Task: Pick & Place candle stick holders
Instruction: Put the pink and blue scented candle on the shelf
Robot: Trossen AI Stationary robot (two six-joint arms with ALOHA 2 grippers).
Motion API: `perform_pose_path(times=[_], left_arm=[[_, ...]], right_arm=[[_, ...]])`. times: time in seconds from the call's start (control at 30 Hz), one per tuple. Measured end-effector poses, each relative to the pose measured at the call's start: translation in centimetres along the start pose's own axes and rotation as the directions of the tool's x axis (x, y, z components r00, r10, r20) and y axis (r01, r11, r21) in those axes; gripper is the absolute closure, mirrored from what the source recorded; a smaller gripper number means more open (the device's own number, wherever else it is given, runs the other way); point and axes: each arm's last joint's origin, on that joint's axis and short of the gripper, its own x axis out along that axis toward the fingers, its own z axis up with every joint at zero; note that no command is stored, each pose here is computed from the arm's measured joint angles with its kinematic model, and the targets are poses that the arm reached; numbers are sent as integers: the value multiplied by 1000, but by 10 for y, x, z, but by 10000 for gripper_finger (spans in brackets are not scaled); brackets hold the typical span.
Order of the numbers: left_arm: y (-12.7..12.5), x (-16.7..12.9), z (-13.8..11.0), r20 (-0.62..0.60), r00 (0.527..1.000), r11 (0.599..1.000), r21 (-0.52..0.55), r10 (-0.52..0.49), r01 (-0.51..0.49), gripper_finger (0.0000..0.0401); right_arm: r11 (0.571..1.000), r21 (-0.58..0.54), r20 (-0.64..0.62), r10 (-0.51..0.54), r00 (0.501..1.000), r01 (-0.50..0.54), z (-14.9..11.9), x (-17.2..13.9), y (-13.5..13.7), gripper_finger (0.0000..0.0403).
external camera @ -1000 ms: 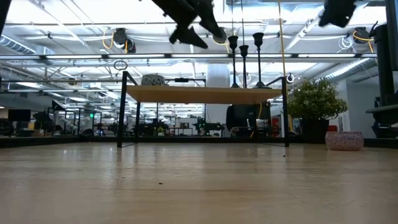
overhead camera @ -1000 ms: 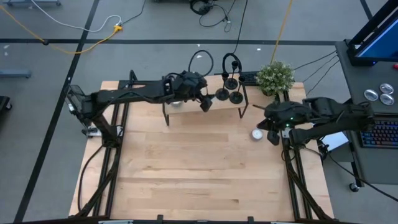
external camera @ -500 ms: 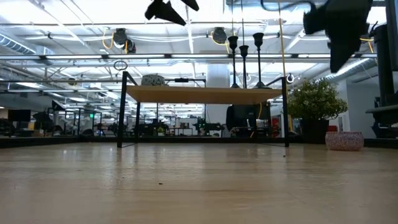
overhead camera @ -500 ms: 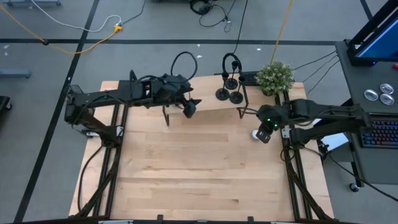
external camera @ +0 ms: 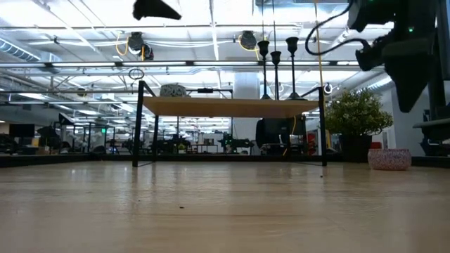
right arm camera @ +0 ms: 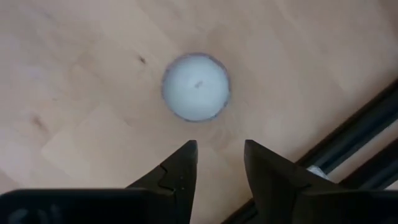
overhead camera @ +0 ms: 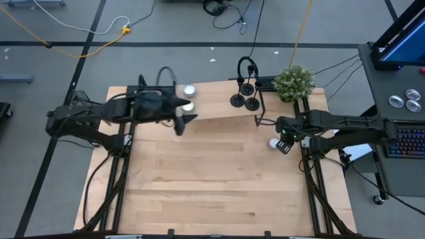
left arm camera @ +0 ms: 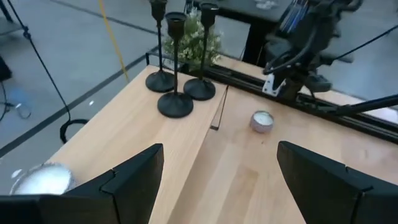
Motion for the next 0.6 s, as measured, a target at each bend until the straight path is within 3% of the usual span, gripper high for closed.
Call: perform_pose_path(times=[0.17,0.27,0.6], left_arm=[[10,-32,-29,56,997,999,-7,-43,43,79],[16,-48,-40,100,993,998,-20,-62,64,79],[26,-76,-55,183,979,995,-32,-88,96,79]], right_arm=[[997,77,-9,-11,1000,12,-1,11,-6,273],[993,111,20,30,999,-32,3,17,-5,273],[988,146,59,42,997,-50,8,43,-12,273]])
